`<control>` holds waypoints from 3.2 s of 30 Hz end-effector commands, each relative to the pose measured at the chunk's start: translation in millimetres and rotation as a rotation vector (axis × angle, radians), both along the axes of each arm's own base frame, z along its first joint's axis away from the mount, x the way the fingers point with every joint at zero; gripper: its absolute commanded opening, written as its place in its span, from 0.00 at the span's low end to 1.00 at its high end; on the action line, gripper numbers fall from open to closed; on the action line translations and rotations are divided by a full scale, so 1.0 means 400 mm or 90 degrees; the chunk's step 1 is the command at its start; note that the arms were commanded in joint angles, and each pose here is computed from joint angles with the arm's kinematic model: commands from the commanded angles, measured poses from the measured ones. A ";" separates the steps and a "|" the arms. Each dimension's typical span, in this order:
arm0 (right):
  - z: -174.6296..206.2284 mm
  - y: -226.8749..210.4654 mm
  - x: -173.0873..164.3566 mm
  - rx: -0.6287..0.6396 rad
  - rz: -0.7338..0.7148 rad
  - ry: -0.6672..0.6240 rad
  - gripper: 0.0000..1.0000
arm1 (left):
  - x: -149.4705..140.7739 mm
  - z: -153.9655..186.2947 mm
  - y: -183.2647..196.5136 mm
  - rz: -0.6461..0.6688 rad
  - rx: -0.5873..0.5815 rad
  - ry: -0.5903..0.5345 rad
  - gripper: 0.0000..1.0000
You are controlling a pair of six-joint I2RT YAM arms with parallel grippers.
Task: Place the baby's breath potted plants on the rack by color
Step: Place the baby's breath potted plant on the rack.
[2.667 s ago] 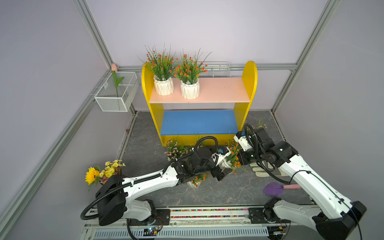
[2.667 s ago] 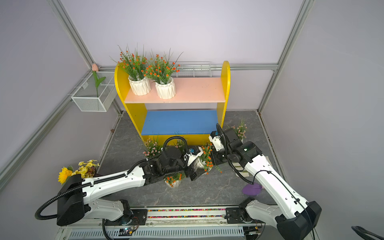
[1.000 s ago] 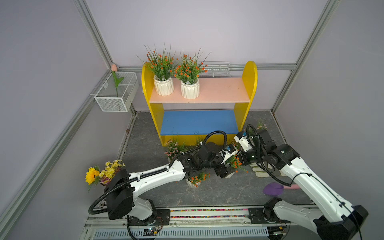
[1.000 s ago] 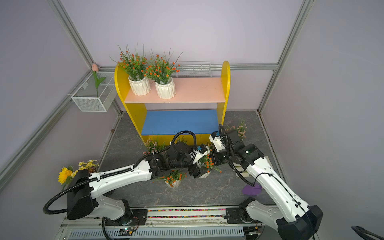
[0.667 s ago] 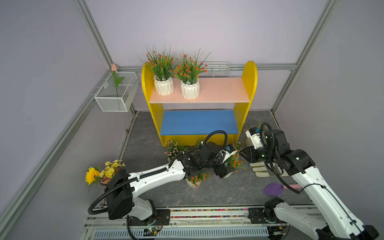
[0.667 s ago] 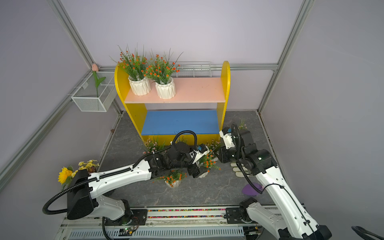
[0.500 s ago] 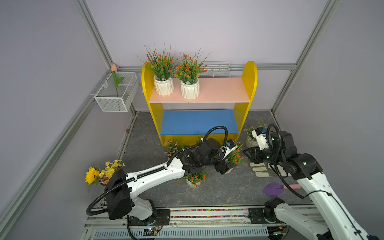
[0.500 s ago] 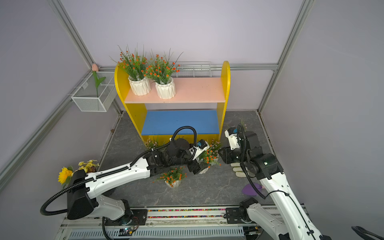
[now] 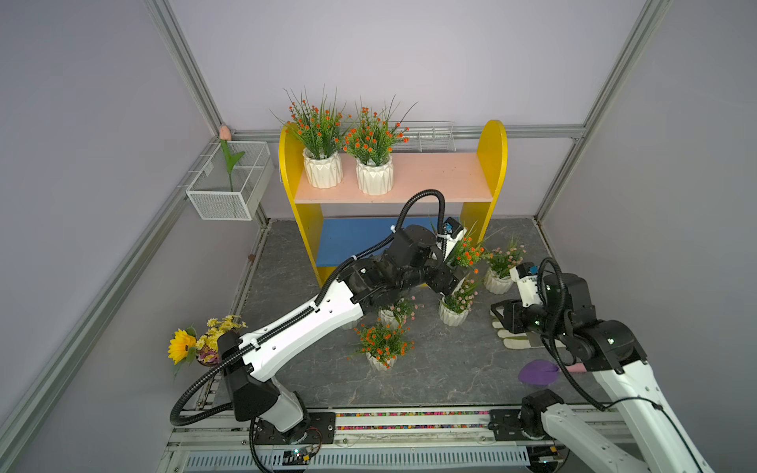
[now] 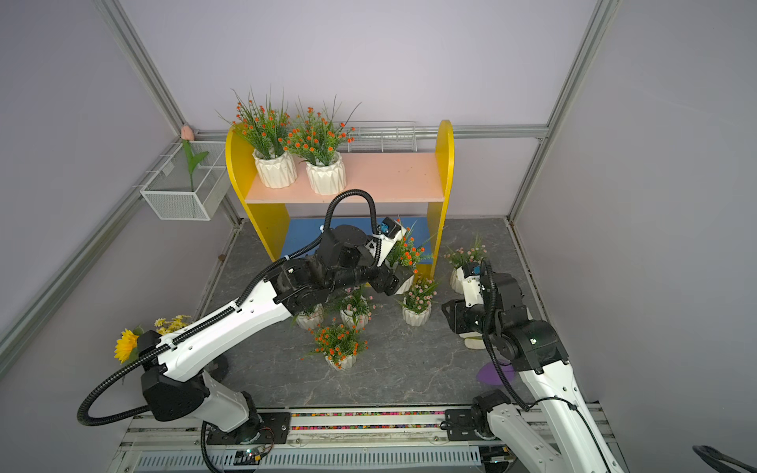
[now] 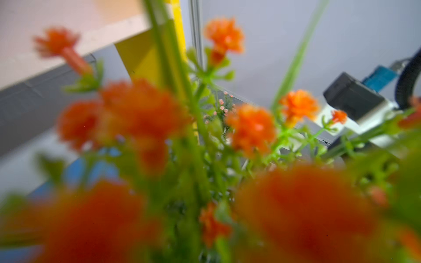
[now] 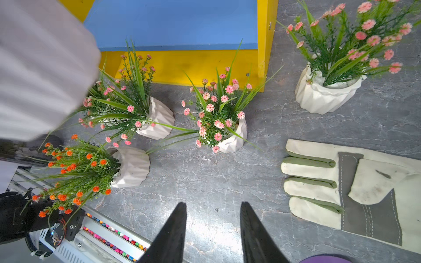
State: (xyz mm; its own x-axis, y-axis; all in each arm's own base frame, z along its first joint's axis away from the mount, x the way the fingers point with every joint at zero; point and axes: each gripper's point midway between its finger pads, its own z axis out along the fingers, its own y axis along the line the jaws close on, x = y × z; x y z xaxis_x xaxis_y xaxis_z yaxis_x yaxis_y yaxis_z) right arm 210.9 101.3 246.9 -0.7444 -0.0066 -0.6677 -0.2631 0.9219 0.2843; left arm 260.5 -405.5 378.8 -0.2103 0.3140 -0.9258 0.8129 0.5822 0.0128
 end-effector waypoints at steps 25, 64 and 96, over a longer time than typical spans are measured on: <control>-0.015 0.011 -0.006 0.012 0.015 0.010 0.42 | 0.249 0.412 0.089 0.180 -0.179 -0.144 0.22; -0.009 0.007 -0.008 0.011 0.011 0.003 0.42 | 0.502 0.360 0.264 0.381 -0.116 -0.191 0.20; -0.003 0.005 -0.010 0.013 0.010 -0.005 0.50 | 0.533 0.310 0.222 0.315 -0.158 -0.121 0.91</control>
